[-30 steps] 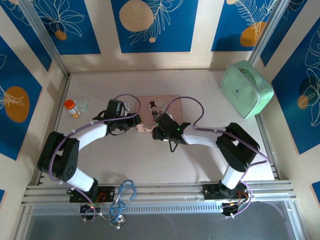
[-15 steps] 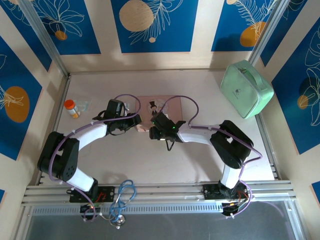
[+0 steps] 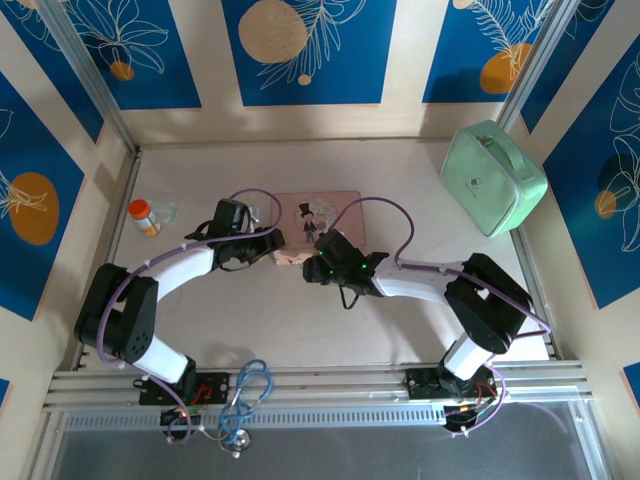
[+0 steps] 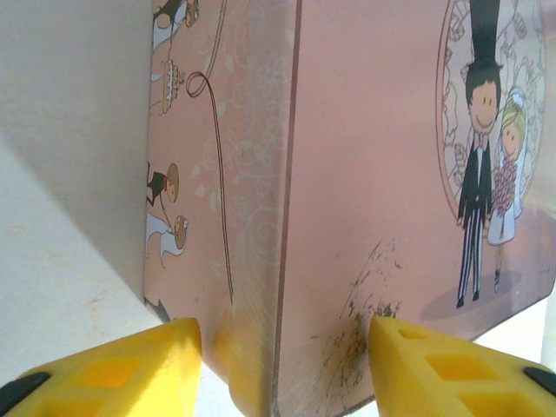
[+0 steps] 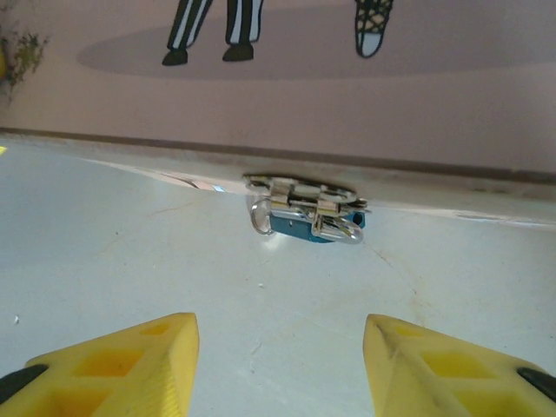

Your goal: Unlock a padlock with a key

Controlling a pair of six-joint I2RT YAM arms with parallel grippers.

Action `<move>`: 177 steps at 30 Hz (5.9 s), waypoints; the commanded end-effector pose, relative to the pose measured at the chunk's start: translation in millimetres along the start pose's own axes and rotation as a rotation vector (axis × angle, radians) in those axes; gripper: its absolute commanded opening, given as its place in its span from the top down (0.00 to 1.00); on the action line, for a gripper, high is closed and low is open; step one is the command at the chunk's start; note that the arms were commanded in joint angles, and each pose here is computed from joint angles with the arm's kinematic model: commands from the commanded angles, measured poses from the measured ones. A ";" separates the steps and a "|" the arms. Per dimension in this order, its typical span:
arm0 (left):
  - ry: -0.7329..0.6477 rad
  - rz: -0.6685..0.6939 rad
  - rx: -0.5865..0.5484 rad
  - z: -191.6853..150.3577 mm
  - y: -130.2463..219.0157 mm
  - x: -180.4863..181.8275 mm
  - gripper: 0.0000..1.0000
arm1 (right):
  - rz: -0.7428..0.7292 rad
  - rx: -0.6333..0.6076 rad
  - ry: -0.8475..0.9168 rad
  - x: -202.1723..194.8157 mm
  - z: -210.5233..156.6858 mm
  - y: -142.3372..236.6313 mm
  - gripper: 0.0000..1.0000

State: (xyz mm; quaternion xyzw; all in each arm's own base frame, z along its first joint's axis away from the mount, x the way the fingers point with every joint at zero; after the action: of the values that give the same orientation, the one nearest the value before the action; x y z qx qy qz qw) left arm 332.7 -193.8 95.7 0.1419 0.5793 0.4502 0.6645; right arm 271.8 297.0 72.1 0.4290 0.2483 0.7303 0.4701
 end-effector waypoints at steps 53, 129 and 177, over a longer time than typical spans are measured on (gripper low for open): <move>-0.051 0.012 0.009 4.1 11.5 -5.3 0.53 | -0.286 0.338 -0.341 -41.7 -23.3 -29.4 0.76; -0.041 0.036 0.008 5.2 13.6 -3.5 0.51 | -0.097 0.124 -0.196 -28.7 12.7 -19.0 0.76; 0.003 -0.011 0.063 -2.7 -13.7 -4.8 0.37 | -0.324 0.407 -0.379 -43.6 -22.6 -13.8 0.55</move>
State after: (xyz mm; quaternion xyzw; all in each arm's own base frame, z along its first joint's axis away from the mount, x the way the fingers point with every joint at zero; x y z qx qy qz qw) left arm 348.6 -205.0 91.7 0.1529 0.5844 0.4366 0.6667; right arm 292.5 279.6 52.7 0.5733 0.3201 0.5489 0.5172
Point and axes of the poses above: each hand's point on the last joint's axis, 136 mm out from that joint toward the fingers, its own y axis back along the fingers, its own x axis along the line the jaws close on, z = x × y, the point moved 1 cm from there along y, back along the fingers
